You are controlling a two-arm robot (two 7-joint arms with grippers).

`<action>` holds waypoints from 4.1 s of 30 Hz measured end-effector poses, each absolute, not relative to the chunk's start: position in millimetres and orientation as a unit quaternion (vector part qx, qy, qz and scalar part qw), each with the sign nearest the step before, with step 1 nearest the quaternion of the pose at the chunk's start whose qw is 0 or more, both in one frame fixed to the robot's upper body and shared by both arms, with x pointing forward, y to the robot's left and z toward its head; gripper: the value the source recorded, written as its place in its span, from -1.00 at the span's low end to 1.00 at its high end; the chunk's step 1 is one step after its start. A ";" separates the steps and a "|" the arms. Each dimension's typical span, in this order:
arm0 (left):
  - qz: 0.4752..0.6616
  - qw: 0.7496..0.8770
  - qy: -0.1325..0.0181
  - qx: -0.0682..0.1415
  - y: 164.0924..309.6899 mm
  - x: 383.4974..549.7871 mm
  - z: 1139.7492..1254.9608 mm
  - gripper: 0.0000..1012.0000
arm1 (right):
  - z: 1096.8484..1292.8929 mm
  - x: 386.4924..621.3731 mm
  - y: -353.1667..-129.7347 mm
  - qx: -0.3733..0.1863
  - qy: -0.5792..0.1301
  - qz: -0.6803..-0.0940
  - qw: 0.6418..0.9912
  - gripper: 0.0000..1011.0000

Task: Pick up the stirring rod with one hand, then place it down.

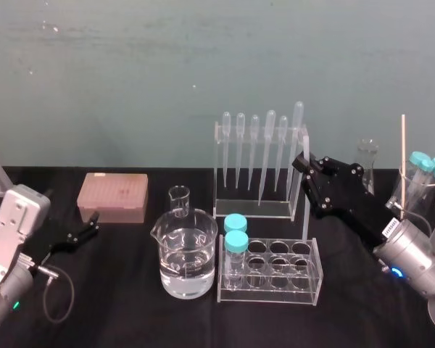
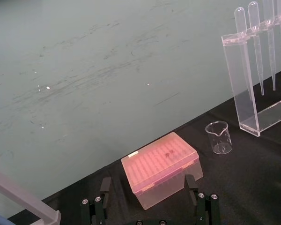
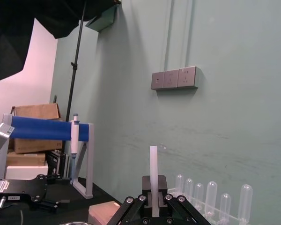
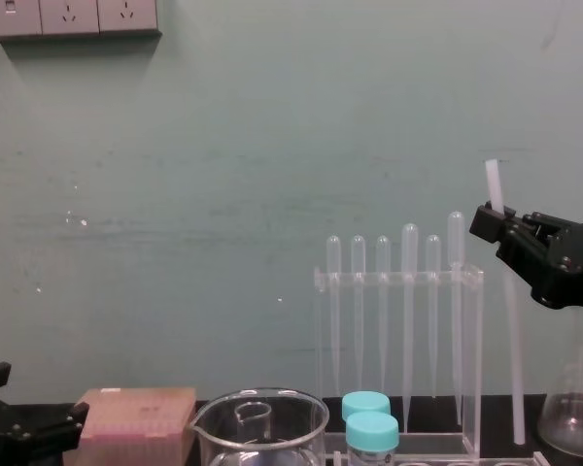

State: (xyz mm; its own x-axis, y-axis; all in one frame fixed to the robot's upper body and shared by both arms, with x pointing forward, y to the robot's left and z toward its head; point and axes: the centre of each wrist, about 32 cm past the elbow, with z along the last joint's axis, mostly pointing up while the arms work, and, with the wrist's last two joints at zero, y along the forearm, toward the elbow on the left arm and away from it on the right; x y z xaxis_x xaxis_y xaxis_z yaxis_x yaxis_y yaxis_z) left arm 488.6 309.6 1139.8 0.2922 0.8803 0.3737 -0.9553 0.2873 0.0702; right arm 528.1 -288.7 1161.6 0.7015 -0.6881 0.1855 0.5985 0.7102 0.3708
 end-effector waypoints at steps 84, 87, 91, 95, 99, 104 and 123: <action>0.580 0.791 -0.132 0.141 309.7 488.6 1139.8 0.98 | 1162.0 528.2 -287.4 0.141 -0.158 -0.351 0.912 -0.87; 0.580 0.791 -0.132 0.141 309.7 488.6 1139.8 0.98 | 1162.0 528.2 -287.4 0.141 -0.158 -0.351 0.912 -0.87; 0.580 0.791 -0.132 0.142 309.7 488.6 1139.8 0.98 | 1162.0 528.2 -287.4 0.141 -0.158 -0.351 0.912 -0.87; 0.580 0.791 -0.132 0.142 309.7 488.6 1139.8 0.98 | 1162.0 528.2 -287.4 0.141 -0.158 -0.351 0.912 -0.87; 0.580 0.791 -0.132 0.141 309.6 488.6 1139.8 0.98 | 1162.0 528.2 -287.4 0.141 -0.158 -0.351 0.912 -0.87; 0.580 0.791 -0.132 0.142 309.7 488.6 1139.8 0.98 | 1162.0 528.2 -287.4 0.141 -0.158 -0.351 0.912 -0.87; 0.580 0.791 -0.132 0.141 309.7 488.6 1139.8 0.98 | 1164.0 527.8 -290.0 0.135 -0.155 -0.340 0.918 -0.87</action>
